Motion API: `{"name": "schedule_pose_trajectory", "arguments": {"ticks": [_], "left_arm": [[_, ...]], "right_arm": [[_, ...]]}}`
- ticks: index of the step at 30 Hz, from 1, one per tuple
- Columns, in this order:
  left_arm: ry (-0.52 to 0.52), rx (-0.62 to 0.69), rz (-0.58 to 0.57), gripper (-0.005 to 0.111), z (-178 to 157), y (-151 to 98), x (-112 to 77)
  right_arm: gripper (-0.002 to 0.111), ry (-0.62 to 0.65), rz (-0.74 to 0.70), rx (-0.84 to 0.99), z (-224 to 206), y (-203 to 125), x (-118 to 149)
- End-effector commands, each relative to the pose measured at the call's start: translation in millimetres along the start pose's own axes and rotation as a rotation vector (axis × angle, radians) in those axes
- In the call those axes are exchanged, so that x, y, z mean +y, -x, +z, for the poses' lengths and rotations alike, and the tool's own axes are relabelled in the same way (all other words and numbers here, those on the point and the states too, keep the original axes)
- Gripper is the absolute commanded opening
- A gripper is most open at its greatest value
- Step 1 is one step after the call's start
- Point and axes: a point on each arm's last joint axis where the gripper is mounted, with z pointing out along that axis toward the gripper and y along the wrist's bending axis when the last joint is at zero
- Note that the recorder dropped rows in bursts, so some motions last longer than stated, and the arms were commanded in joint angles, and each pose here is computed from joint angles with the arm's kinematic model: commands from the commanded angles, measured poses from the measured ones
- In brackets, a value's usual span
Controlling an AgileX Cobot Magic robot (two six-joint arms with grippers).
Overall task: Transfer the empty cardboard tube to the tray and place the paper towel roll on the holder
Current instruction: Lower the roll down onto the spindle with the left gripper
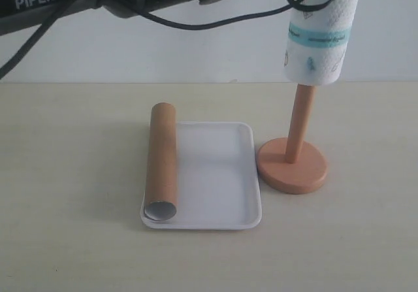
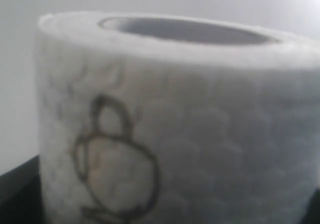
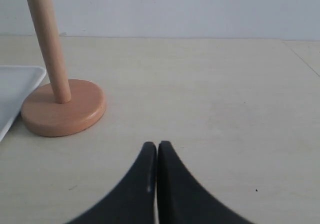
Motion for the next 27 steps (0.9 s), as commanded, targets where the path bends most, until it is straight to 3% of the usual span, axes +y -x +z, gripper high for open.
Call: {"name": "schedule_pose_trajectory", "arguments": {"ticks": [1,4,11,20,27], "left_arm": [[-0.031,0.008,0.005,0.004,-1.8,-5.4,-0.7],[-0.044,0.02,0.003,0.004,-1.6,-13.2,7.2],[-0.184,0.009,-0.025,0.004,-4.7,-33.1,21.0],[-0.217,0.104,0.009,0.004,-12.4,-79.4,32.4],[-0.232,0.043,0.034,0.004,-18.6,-96.6,33.9]], "right_arm": [[0.0,0.003,0.0,-0.014,0.0,0.0,0.2],[0.0,0.003,0.0,-0.014,0.0,0.0,0.2],[0.0,0.003,0.0,-0.014,0.0,0.0,0.2],[0.0,0.003,0.0,-0.014,0.0,0.0,0.2],[0.0,0.003,0.0,-0.014,0.0,0.0,0.2]]}}
